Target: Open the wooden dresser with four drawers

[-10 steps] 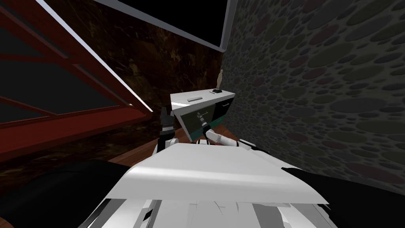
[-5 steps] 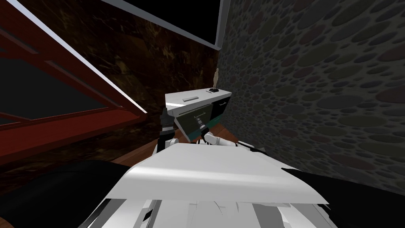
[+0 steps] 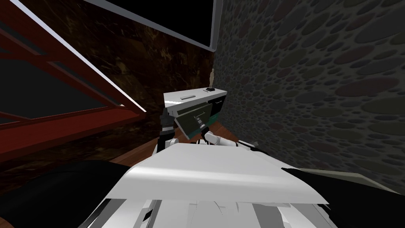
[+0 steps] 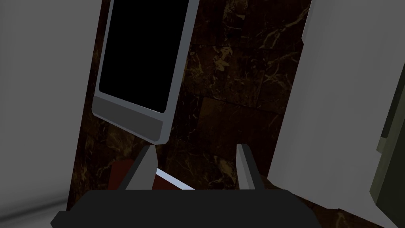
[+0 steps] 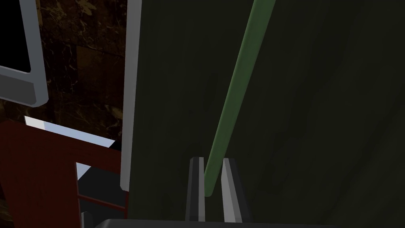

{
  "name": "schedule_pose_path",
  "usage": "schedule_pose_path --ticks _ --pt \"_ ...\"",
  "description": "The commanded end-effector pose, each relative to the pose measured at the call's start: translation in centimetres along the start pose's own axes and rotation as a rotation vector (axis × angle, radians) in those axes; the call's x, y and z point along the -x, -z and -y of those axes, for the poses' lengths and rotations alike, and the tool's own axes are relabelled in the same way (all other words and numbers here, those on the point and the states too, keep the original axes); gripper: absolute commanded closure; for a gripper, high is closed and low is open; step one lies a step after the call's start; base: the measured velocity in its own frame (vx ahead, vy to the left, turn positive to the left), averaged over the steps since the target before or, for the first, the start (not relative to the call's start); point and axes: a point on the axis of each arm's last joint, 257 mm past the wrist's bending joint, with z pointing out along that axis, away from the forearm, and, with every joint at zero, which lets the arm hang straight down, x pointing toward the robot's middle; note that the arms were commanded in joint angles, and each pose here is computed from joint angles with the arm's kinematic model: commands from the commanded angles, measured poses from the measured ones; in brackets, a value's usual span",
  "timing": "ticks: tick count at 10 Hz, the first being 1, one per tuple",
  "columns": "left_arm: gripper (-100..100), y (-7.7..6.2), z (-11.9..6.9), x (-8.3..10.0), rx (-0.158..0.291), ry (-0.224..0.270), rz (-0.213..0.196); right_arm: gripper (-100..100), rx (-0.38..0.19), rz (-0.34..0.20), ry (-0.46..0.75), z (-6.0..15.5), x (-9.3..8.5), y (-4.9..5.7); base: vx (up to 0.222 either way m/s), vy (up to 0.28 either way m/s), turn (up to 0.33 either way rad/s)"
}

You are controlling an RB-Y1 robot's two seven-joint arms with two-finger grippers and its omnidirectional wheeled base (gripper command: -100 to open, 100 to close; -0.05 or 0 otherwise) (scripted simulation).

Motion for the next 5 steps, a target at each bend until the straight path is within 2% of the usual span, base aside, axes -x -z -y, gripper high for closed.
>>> schedule_pose_path --ticks 1,3,4,5 --pt "0 0.0 0.0 0.0 0.000 0.000 0.000 100 -0.026 0.008 0.001 1.3 0.3 -0.2 -0.152 -0.123 -0.046" --pt "0 0.0 0.0 0.0 0.000 0.000 0.000 100 -0.043 0.017 0.001 2.3 0.7 -0.3 -0.177 -0.123 -0.068" --pt "0 0.0 0.0 0.0 0.000 0.000 0.000 100 -0.014 0.018 0.002 0.8 0.8 0.2 -0.074 -0.055 -0.017" --pt "0 0.0 0.0 0.0 0.000 0.000 0.000 -100 -0.003 0.027 0.004 1.0 0.0 -0.8 -0.050 -0.007 -0.065"
